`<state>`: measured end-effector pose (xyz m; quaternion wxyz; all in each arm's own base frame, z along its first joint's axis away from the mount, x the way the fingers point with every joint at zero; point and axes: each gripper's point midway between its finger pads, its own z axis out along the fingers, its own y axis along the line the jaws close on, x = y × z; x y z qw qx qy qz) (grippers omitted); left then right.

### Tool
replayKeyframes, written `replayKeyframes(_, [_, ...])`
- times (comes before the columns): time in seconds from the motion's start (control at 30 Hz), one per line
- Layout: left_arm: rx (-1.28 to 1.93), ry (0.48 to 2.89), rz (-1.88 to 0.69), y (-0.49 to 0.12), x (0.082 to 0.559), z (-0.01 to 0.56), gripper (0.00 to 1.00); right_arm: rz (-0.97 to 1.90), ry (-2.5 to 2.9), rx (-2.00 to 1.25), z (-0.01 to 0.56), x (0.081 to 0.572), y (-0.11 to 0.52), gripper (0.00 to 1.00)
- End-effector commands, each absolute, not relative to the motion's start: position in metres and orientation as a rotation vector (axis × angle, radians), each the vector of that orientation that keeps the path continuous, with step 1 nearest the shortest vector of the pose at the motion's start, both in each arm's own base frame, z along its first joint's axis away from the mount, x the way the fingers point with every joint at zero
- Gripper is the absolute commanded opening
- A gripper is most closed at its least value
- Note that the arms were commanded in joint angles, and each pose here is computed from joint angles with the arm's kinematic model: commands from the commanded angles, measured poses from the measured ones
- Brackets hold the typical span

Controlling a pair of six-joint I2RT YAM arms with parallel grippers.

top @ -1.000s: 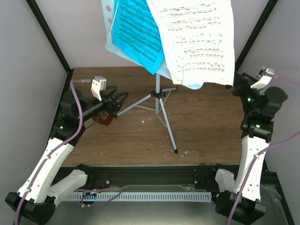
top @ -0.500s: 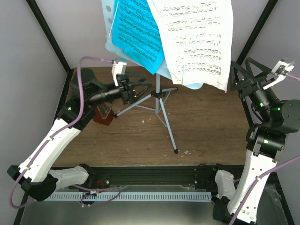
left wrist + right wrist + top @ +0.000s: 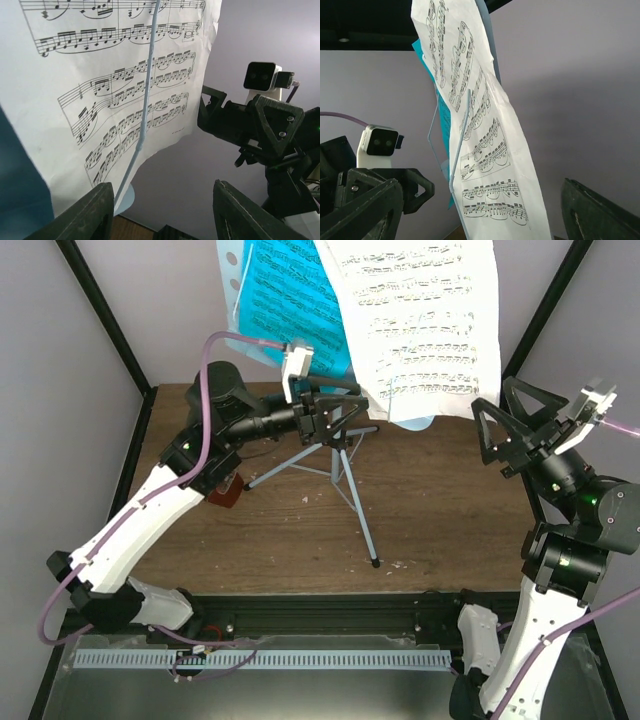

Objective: Pack up the instrument practice props

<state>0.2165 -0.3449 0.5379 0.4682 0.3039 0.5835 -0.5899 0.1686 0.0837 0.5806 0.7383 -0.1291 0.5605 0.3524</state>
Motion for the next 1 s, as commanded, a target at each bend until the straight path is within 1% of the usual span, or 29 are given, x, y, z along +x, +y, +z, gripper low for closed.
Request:
replayKeyframes(0.0, [0.727, 1.355, -1.471, -0.353, 0.217, 0.563, 0.55, 0.774, 1.255, -0.292, 0.576, 0.175, 0.082, 0.85])
replayKeyframes(0.1, [0.718, 1.354, -1.472, -0.36, 0.224, 0.564, 0.53, 0.784, 1.274, -0.296, 0.572, 0.183, 0.081, 0.79])
replayKeyframes(0.23, [0.702, 1.346, -1.463, -0.366, 0.232, 0.566, 0.51, 0.792, 1.299, -0.326, 0.568, 0.19, 0.081, 0.69])
replayKeyframes(0.37, [0.701, 1.338, -1.471, -0.374, 0.238, 0.568, 0.48, 0.828, 1.324, -0.346, 0.564, 0.198, 0.082, 0.54])
replayKeyframes(0.43, [0.709, 1.31, -1.476, -0.376, 0.236, 0.578, 0.47, 0.834, 1.326, -0.358, 0.564, 0.2, 0.082, 0.49])
replayKeyframes(0.57, [0.723, 1.313, -1.465, -0.389, 0.238, 0.577, 0.46, 0.837, 1.329, -0.365, 0.564, 0.203, 0.082, 0.41])
replayKeyframes(0.77, [0.712, 1.319, -1.444, -0.402, 0.245, 0.577, 0.44, 0.832, 1.329, -0.375, 0.566, 0.206, 0.081, 0.36])
replayKeyframes(0.83, [0.715, 1.314, -1.455, -0.405, 0.245, 0.578, 0.42, 0.83, 1.325, -0.384, 0.569, 0.206, 0.081, 0.34])
replayKeyframes(0.97, [0.72, 1.297, -1.463, -0.411, 0.244, 0.582, 0.34, 0.822, 1.319, -0.405, 0.573, 0.205, 0.083, 0.32])
